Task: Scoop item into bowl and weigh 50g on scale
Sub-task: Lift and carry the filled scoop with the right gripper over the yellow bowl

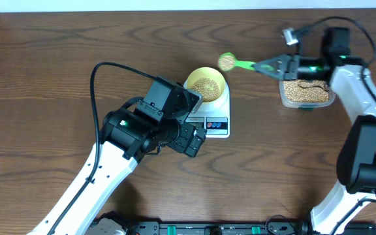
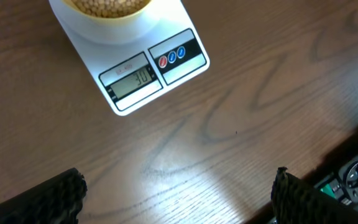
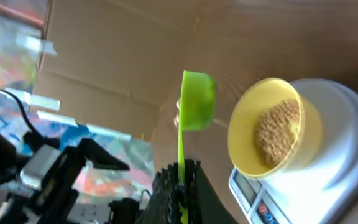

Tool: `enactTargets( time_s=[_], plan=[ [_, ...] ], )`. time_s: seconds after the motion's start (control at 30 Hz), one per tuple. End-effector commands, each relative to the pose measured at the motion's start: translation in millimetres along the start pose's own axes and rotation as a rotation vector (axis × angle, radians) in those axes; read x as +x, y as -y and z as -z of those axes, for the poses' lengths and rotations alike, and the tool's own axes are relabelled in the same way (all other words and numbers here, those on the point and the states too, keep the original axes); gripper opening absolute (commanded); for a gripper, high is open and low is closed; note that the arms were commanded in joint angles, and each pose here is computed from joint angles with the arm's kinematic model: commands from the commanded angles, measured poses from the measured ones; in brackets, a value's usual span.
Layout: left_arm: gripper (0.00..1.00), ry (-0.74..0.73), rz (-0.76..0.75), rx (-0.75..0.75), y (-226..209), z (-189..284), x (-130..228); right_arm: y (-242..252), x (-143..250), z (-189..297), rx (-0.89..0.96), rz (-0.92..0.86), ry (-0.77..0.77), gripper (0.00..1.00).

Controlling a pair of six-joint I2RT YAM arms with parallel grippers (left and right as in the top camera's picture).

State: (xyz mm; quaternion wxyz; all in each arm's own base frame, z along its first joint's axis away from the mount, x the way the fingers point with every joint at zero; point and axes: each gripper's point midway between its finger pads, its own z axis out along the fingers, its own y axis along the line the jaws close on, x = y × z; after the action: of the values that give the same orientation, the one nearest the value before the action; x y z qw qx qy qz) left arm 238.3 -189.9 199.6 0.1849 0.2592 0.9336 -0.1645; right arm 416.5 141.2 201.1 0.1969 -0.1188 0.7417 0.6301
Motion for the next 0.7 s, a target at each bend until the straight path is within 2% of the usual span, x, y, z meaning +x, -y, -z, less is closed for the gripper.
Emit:
enactTargets(
  time_s=[0.0,0.2,0.37,0.67],
  plan=[
    [0.98,0.001,0.005,0.007,0,0,0,-7,0,-24,-0.034,-0.099,-0.043,0.01],
    [0.98,0.001,0.005,0.007,0,0,0,-16,6,-49,-0.052,-0.065,-0.088,0.01],
    [0.98,0.001,0.005,0.007,0,0,0,-16,6,-51,-0.047,-0.064,-0.091,0.01],
    [0.98,0.001,0.005,0.007,0,0,0,3,13,-54,0.060,-0.033,-0.090,0.01]
  ],
)
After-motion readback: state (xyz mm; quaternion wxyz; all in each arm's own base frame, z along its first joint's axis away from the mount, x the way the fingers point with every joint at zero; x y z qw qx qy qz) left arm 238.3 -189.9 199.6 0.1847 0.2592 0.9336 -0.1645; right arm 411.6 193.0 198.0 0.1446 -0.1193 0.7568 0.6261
